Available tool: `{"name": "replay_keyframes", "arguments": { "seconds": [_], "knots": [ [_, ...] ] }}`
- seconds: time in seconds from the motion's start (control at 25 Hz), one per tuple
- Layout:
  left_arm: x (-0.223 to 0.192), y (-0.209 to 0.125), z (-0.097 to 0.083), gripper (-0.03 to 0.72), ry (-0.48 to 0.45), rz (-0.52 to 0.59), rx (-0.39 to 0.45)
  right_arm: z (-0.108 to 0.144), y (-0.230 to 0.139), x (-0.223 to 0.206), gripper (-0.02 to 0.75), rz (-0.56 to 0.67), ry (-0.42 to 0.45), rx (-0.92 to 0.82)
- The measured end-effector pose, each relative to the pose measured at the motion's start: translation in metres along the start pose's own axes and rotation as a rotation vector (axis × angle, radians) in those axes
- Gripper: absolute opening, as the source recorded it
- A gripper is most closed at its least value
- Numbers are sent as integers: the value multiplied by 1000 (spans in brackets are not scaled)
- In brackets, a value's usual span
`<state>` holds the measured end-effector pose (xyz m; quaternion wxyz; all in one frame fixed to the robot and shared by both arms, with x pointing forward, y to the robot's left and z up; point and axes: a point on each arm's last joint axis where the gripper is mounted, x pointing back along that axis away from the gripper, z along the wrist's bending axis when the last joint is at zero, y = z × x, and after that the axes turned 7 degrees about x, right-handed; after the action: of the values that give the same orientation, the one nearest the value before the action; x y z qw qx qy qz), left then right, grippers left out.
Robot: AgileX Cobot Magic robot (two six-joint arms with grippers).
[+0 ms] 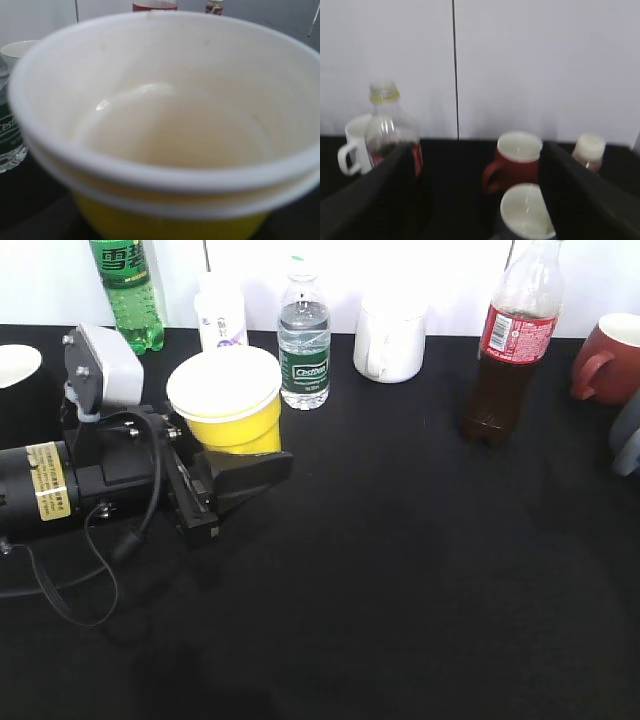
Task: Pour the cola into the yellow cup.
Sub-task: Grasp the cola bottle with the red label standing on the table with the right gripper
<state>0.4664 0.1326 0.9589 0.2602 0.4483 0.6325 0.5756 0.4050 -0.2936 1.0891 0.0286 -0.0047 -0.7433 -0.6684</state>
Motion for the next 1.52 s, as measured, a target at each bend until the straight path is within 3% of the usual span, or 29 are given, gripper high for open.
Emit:
{"name": "replay_keyframes", "arguments": {
  "seconds": [0.08, 0.24, 0.44, 0.84, 1.04, 1.28, 1.52],
  "knots": [
    [0, 0, 0, 445, 0, 0, 0, 7, -39, -11, 585, 47, 32, -7],
    [0, 0, 0, 445, -1, 0, -1, 39, -81, -29, 585, 48, 348, -15],
    [0, 0, 0, 445, -1, 0, -1, 58, -126, -68, 587, 146, 527, -104],
    [0, 0, 0, 445, -1, 0, -1, 55, -140, -150, 589, 241, 489, -54],
    [0, 0, 0, 445, -1, 0, -1, 55, -143, -174, 589, 230, 478, -59],
    [0, 0, 0, 445, -1, 0, -1, 60, -157, -187, 589, 226, 535, -52],
    [0, 0, 0, 445, -1, 0, -1, 62, -150, -206, 589, 143, 556, -57]
  ]
}}
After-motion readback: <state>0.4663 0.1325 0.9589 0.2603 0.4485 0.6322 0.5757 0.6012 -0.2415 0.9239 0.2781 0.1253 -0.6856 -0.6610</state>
